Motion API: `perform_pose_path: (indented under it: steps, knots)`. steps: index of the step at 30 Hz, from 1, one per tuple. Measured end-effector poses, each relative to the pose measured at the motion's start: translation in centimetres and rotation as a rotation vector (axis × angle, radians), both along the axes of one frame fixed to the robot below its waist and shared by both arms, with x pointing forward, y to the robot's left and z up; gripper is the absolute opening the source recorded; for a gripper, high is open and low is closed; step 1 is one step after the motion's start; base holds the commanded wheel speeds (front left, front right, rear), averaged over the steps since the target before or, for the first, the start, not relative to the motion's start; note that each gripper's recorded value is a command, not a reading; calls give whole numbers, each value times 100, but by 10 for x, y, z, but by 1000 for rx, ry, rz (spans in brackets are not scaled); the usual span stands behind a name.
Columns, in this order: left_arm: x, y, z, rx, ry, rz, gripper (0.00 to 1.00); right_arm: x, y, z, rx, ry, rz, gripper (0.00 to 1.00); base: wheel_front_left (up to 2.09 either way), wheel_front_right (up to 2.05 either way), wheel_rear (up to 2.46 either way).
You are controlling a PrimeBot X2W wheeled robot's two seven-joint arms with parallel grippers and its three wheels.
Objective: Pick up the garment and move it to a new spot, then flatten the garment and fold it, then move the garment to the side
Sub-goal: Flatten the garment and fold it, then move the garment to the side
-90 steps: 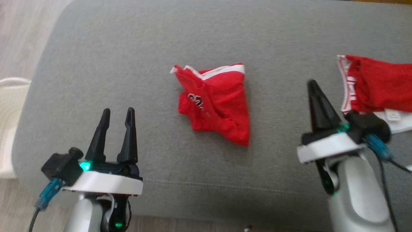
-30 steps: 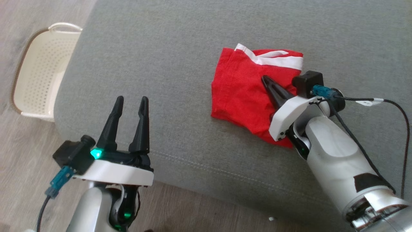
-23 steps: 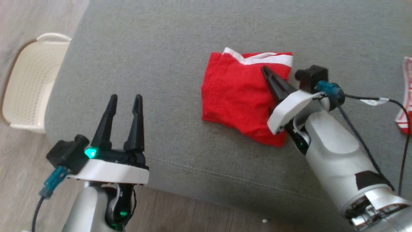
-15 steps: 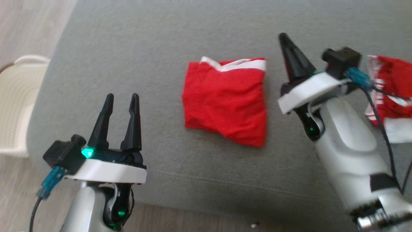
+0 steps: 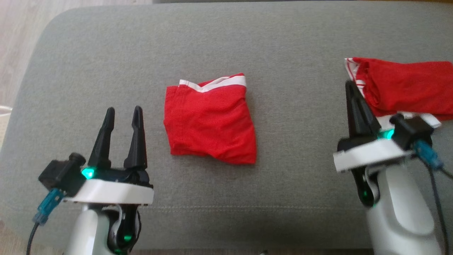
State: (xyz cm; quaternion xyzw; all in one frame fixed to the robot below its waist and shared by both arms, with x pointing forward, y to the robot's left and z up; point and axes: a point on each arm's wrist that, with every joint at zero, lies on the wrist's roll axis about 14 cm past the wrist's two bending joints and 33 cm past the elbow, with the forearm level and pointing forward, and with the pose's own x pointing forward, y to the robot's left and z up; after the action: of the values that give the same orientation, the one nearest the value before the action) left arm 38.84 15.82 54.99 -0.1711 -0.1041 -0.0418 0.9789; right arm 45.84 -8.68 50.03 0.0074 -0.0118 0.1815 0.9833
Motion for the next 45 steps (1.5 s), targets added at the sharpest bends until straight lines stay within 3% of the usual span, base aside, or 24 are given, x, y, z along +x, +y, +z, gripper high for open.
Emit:
perform_pose_path:
  steps: [11, 12, 13, 14, 15, 34, 45]
  knots:
    - [-10, -2, -27, -1, 81, -10, 100, -34, -23, -25, -35, 50, -77, 0, 0, 0, 0]
    - [-11, -3, -31, 2, 93, -13, 100, -35, -25, -26, -31, 54, -86, 6, 0, 0, 0]
    - [-11, -4, -36, 2, 109, -18, 100, -35, -27, -27, -32, 54, -94, 49, 0, 0, 0]
    - [-11, -6, -40, 3, 120, -21, 100, -35, -29, -27, -35, 52, -100, 49, 0, 0, 0]
    - [-11, -6, -42, 5, 126, -22, 100, -34, -31, -28, -37, 55, -105, 100, 0, 0, 0]
    - [-7, -2, -46, 14, 135, -20, 100, -30, -23, -40, -13, 92, -90, 100, 0, 0, 0]
    - [1, 10, -55, 21, 161, 16, 100, -19, 54, -86, 13, 318, 121, 100, 0, 0, 0]
